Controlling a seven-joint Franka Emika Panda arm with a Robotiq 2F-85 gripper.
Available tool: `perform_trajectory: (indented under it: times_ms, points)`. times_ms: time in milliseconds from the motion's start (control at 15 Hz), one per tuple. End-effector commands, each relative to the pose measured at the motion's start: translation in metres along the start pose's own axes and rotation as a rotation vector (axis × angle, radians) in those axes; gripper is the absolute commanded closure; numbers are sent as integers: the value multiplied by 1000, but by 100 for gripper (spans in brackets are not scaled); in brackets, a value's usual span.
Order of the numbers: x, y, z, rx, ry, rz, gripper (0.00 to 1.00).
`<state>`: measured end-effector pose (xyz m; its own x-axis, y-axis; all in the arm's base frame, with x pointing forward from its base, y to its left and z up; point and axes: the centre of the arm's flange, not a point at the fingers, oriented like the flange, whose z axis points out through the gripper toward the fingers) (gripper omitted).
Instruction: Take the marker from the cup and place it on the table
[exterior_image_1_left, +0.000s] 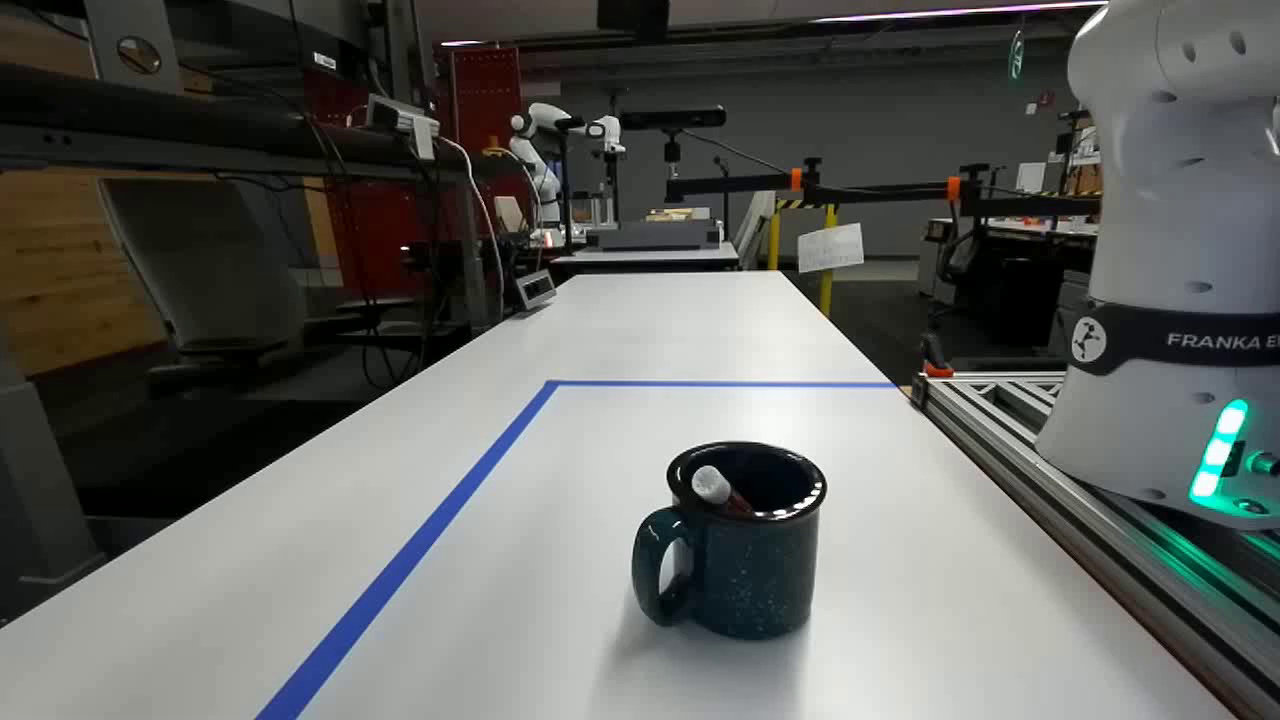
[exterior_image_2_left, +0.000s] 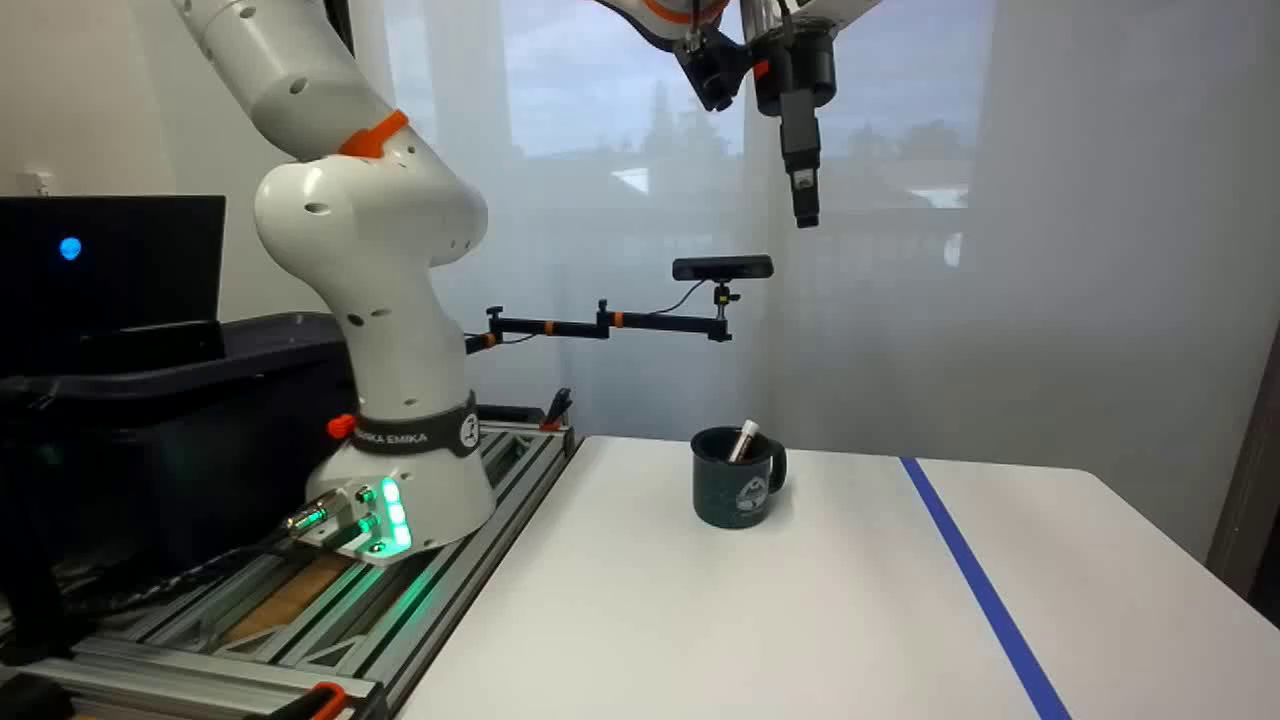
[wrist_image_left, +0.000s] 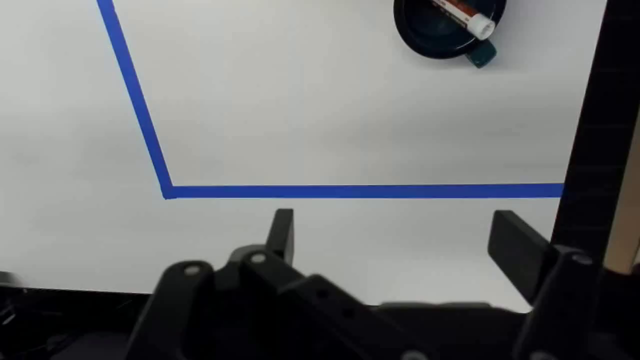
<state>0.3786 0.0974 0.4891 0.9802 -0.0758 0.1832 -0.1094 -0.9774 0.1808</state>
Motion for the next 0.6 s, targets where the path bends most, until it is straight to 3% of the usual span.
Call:
perform_trajectory:
  times_ms: [0, 467, 533]
  points:
    - [0, 0, 0, 0, 1, 0, 0]
    - [1, 0, -2, 1, 5, 0, 0]
    - [9, 3, 6, 11, -25, -4, 0]
